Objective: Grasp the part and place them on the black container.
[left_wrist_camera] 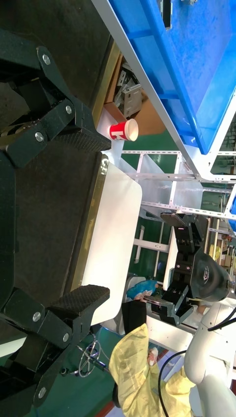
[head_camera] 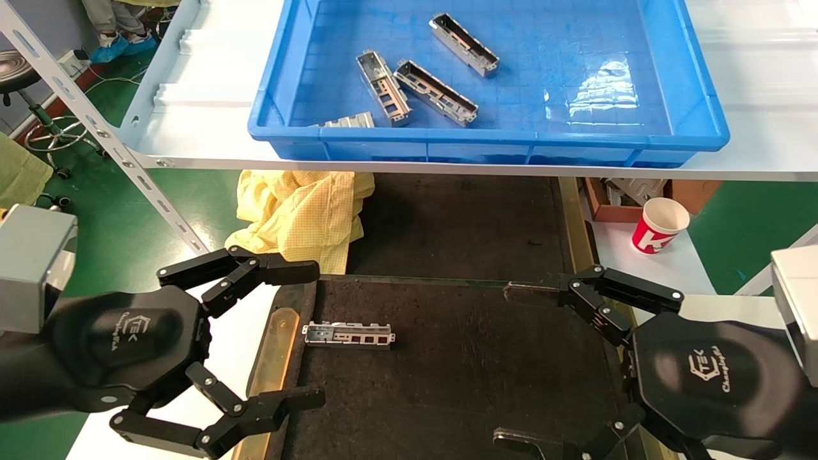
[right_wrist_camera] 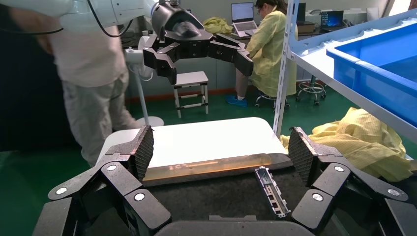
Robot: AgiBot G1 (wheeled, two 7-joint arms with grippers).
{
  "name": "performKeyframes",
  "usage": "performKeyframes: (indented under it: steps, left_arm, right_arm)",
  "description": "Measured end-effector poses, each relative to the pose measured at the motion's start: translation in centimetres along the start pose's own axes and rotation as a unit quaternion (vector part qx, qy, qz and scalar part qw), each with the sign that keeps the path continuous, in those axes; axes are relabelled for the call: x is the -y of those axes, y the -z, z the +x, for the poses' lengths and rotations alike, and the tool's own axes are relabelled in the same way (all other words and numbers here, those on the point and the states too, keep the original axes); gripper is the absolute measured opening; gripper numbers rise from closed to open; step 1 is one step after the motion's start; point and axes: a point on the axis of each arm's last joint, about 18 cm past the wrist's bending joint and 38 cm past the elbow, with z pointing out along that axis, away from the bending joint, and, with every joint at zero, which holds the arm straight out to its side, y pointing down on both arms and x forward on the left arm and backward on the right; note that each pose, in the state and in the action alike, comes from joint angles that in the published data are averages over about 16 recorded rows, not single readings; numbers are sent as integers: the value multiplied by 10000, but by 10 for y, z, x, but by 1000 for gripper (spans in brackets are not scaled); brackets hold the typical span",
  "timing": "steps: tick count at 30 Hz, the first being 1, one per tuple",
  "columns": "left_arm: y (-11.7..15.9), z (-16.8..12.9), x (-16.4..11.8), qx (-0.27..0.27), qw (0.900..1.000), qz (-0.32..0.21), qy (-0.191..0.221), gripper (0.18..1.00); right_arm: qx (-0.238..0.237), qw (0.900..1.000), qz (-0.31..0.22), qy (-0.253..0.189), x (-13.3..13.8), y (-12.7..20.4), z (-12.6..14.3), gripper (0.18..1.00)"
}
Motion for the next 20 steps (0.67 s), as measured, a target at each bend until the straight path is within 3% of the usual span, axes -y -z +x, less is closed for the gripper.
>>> performKeyframes:
  steps: [20]
  left_arm:
    - [0,0,0,0,10000,-1,0,1001]
  right_arm:
    - [-6,10000,9,-13,-1,-1,1,1001]
